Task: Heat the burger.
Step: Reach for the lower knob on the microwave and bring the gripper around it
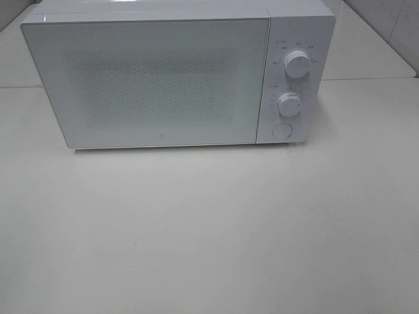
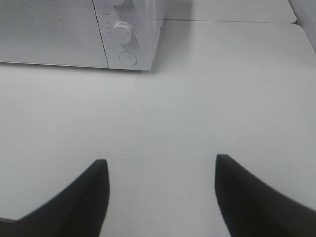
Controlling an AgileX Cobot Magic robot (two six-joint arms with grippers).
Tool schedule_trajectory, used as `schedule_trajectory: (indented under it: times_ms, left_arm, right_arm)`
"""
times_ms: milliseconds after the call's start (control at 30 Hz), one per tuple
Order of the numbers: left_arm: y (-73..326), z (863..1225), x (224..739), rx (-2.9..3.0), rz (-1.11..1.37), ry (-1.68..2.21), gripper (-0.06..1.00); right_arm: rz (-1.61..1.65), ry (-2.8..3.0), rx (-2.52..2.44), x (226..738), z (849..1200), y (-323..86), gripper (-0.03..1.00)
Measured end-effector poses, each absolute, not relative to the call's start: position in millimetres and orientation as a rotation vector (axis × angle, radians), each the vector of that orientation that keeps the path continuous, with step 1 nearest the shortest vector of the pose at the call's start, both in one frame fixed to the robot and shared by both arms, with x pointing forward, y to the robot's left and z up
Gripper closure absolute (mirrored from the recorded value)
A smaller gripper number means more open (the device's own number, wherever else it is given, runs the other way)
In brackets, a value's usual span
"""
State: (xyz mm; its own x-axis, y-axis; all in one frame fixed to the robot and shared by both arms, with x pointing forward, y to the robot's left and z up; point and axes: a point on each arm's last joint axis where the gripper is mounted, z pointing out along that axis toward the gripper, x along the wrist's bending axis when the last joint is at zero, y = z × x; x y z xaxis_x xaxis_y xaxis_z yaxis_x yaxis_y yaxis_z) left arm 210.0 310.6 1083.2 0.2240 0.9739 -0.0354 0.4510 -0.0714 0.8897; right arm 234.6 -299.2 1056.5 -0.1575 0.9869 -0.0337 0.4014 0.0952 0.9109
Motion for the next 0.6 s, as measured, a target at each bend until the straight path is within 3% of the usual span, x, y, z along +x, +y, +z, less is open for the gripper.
schedule_trajectory:
  times_ms: [600]
  left_arm:
    - [304.7,1053.5,233.9,1.709,0.841,1.293,0.94]
  right_arm:
    - [1.039,1.660,1.386,234.6,1056.5,-299.2,0.38]
